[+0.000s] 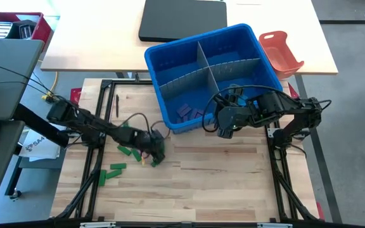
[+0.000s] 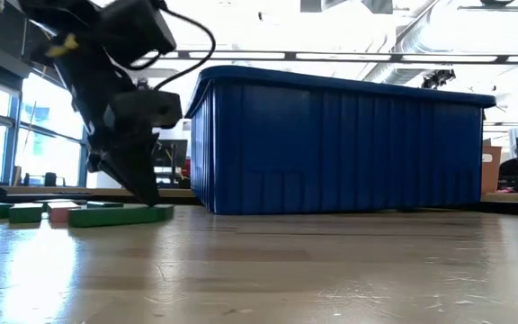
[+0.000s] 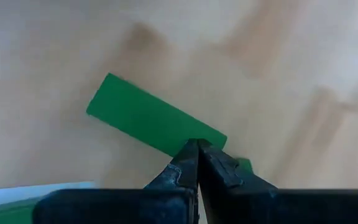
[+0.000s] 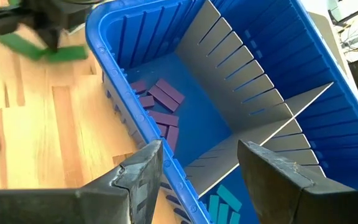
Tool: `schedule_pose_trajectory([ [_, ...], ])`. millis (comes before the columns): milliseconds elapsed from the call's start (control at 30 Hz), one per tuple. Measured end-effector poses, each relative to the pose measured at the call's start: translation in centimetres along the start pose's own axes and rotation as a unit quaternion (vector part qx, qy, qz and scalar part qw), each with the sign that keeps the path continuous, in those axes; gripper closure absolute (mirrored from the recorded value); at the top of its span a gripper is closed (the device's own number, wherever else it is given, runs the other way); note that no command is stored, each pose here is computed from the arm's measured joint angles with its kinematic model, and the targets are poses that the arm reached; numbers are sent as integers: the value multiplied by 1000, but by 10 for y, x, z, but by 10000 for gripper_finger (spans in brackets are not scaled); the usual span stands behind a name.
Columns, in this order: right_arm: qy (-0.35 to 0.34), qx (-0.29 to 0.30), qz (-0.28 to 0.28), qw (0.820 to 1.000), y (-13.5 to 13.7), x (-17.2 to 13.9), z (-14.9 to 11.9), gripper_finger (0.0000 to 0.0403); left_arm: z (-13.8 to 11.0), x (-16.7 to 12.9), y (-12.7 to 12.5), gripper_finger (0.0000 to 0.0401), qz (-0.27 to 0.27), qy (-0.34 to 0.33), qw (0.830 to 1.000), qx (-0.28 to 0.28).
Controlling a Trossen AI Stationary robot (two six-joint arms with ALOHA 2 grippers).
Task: Sort blocks
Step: Move the blocks to the center of the table
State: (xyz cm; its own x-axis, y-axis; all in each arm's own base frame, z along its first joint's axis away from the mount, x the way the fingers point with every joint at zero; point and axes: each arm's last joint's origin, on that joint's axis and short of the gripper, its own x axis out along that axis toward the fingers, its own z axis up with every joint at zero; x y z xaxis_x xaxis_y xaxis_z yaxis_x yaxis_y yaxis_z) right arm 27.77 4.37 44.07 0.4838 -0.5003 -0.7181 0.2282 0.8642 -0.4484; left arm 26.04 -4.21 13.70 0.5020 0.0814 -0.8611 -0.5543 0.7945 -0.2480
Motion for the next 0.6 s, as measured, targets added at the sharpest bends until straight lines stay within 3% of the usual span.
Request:
schedule_pose_trajectory([
  [200, 3, 22, 19, 1000, 2, 0, 0, 199, -3, 9, -36, 401, -116, -69, 990, 42],
  [300, 3, 37, 26, 999, 4, -2, -1, 199, -4, 2, -41, 401, -132, -76, 988, 25],
  [400, 0, 44, 34, 998, 10, -6, -2, 199, -18, -9, -40, 401, -103, -41, 994, 1],
  [600, -23, 36, 51, 998, 25, -17, -2, 199, -44, -37, -22, 401, 40, -36, 997, -63],
])
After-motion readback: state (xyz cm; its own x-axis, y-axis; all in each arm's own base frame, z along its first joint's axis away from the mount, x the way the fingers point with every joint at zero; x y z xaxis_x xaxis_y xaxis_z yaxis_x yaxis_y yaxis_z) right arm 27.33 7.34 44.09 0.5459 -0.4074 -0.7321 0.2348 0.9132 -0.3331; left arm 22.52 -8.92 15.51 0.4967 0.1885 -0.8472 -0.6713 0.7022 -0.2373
